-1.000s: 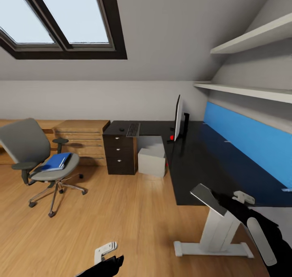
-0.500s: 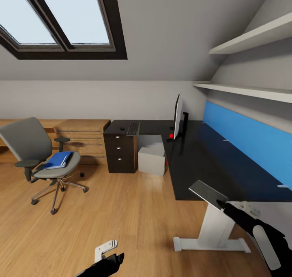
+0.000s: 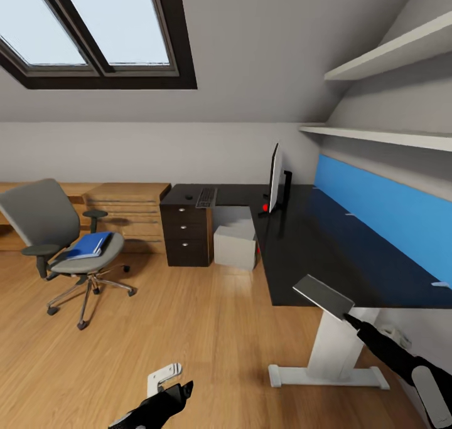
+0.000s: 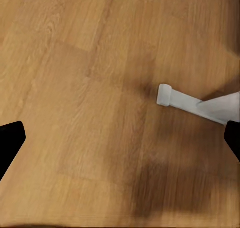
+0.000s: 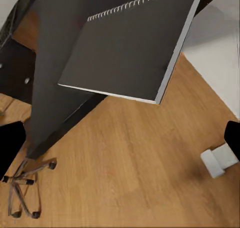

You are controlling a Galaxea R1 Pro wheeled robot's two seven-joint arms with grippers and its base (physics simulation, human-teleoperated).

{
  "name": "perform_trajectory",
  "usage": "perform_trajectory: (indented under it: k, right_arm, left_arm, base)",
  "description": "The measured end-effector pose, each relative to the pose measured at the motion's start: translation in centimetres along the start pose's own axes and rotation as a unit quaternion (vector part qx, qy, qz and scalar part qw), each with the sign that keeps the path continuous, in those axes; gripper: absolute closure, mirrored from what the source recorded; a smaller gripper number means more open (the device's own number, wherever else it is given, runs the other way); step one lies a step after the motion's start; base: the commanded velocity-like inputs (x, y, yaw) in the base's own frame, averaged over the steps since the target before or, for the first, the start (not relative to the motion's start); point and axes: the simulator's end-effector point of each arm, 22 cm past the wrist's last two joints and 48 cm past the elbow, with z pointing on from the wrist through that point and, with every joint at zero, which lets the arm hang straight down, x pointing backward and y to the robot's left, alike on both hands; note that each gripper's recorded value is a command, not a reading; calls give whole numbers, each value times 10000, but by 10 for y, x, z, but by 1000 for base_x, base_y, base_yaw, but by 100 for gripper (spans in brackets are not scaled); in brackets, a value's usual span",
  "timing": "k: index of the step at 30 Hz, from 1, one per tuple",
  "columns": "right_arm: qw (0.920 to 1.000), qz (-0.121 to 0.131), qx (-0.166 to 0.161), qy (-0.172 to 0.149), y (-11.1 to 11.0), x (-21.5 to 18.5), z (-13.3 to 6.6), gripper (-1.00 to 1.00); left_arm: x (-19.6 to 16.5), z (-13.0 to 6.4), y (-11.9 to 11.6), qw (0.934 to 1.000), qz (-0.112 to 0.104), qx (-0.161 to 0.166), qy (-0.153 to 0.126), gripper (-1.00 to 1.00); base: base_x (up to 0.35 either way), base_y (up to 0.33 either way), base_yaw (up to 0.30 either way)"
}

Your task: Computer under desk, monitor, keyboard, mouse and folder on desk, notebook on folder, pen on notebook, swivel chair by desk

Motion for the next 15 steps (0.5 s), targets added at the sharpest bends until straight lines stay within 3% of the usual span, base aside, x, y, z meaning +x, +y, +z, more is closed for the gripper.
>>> perform_trajectory:
  k: [4, 6, 11, 12, 15]
  right_arm:
    - [9973, 624, -66, -376, -23, -21, -12, -100]
    - [9957, 798, -100, -465, -28, -24, -14, -100]
    - [9932, 966, -289, -582, -32, -26, -14, -100]
    - [9920, 970, -515, -618, -26, -29, -16, -100]
    - [9899, 988, -800, -624, -22, -28, -17, -100]
  left_arm:
    - [0, 3, 0, 10000, 2, 29, -39, -100]
    - [2, 6, 1, 10000, 2, 33, -44, -100]
    - [7, 12, 3, 10000, 5, 44, -46, -100]
    - [8, 13, 4, 10000, 6, 42, -49, -100]
    - [11, 16, 7, 10000, 7, 39, -51, -100]
  base:
    - [0, 0, 0]
    - [0, 0, 0]
    - [0, 0, 0]
    - [0, 0, 0]
    - [0, 0, 0]
